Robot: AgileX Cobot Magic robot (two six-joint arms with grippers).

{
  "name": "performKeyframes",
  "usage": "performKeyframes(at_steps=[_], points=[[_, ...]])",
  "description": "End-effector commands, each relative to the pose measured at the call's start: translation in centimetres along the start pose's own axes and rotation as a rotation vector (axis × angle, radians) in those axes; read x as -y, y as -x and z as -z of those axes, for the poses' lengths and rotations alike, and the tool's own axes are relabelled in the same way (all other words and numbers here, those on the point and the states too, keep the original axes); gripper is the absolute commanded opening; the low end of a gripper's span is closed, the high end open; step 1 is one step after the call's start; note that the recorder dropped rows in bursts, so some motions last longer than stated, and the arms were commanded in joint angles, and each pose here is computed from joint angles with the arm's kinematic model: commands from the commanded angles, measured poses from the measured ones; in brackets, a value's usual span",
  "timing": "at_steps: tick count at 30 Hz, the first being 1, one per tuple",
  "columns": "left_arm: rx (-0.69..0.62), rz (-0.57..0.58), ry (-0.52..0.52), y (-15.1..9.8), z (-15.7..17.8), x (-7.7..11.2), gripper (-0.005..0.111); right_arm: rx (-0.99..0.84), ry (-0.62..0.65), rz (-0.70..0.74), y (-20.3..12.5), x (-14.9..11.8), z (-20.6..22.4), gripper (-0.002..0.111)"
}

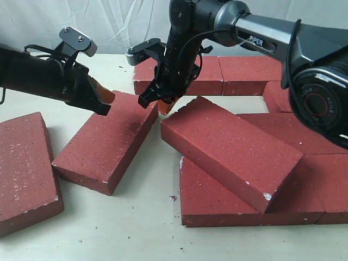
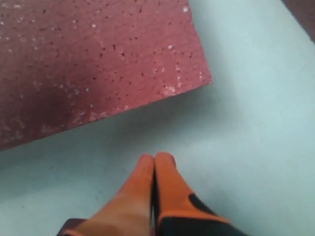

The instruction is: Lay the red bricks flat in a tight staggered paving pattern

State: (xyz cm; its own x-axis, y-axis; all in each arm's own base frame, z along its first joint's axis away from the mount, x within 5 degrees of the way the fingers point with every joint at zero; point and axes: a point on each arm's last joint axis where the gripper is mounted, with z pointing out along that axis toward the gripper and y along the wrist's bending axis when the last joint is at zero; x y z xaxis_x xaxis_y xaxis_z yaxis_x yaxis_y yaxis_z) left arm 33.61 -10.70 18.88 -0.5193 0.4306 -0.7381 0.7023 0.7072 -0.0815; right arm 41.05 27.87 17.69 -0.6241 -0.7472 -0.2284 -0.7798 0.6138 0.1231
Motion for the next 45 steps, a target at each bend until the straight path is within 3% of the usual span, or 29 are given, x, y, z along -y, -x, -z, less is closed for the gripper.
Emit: performKeyframes(at_steps=[1,18,25,31,33,36,45], points=[[0.006,-0.015,0.01,0.3,0.3,0.0,0.0,0.012,0.006,-0.012,0.1,0.2,-1.2,-0.001],[0.005,-0.02,0.041,0.2,0.3,-0.2,0.0,0.31,0.195,-0.071,3.0,-1.4,-2.6,-0.001],[0.004,-0.02,0.059,0.2,0.3,-0.4,0.0,0.353,0.129,-0.001,3.7,-2.3,-2.0,-0.001],[0.022,0.004,0.008,0.4,0.3,0.0,0.0,0.162,-0.097,0.001,0.9,0.4,4.6,-0.001],[0.043,0.035,-0.046,0.7,0.3,0.6,0.0,0.119,-0.153,-0.032,-0.3,1.0,7.4,-0.001],[0.075,0.061,-0.044,1.0,0.0,0.7,0.0,0.122,-0.188,-0.077,-2.1,1.4,11.2,-0.001],[0.037,0.01,-0.123,1.6,-3.3,2.8,0.0,0.081,-0.269,-0.098,-11.1,-2.0,16.5,-0.001]])
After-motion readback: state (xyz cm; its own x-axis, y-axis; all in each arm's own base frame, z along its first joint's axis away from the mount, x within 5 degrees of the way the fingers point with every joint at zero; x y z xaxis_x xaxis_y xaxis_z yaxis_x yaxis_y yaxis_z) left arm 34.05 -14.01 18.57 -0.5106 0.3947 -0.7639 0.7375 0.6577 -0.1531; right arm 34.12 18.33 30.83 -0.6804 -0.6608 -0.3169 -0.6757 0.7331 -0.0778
